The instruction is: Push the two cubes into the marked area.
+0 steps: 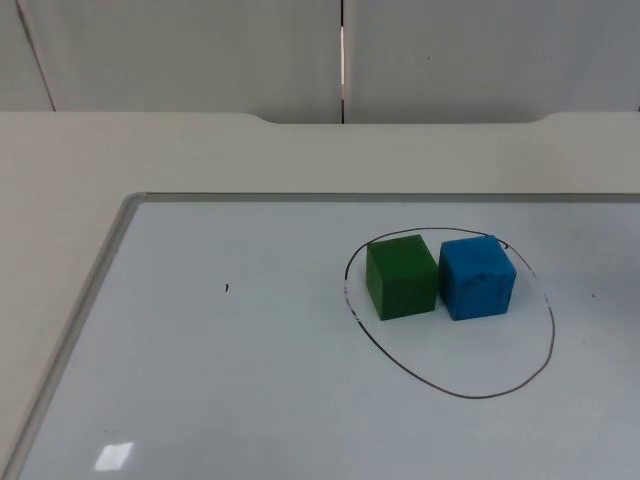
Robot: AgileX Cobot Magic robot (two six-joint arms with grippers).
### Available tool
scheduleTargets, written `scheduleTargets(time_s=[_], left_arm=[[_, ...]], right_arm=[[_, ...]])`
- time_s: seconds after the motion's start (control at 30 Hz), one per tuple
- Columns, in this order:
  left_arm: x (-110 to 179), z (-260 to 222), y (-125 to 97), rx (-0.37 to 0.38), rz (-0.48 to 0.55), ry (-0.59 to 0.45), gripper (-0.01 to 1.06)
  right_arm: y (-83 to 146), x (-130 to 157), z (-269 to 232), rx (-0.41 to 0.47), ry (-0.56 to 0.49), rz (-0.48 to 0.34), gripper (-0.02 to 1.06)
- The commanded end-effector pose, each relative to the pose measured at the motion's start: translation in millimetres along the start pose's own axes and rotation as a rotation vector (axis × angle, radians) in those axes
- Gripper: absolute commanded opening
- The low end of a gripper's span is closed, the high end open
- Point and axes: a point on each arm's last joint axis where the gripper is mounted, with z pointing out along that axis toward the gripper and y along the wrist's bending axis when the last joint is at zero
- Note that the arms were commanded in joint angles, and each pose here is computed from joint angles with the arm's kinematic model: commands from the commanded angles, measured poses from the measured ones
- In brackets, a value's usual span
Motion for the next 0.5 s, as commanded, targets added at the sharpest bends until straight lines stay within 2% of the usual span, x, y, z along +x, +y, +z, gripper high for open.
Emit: scheduleTargets(time_s=[0.0, 0.27, 0.47], left_arm=[[0.8, 0.4, 0.5, -0.006, 0.002, -0.003, 0.00], [0.8, 0.4, 0.5, -0.006, 0.002, -0.003, 0.00], [0.8, 0.4, 0.5, -0.006, 0.002, -0.003, 0.00]], right_arm=[[-1.9, -2.9, -16.7, 0.006, -0.021, -0.003, 0.00], [-6.9, -5.5, -79.1, 0.014, -0.128, 0.011, 0.00], [-8.5, 0.6, -96.8, 0.016, -0.149, 0.015, 0.00]])
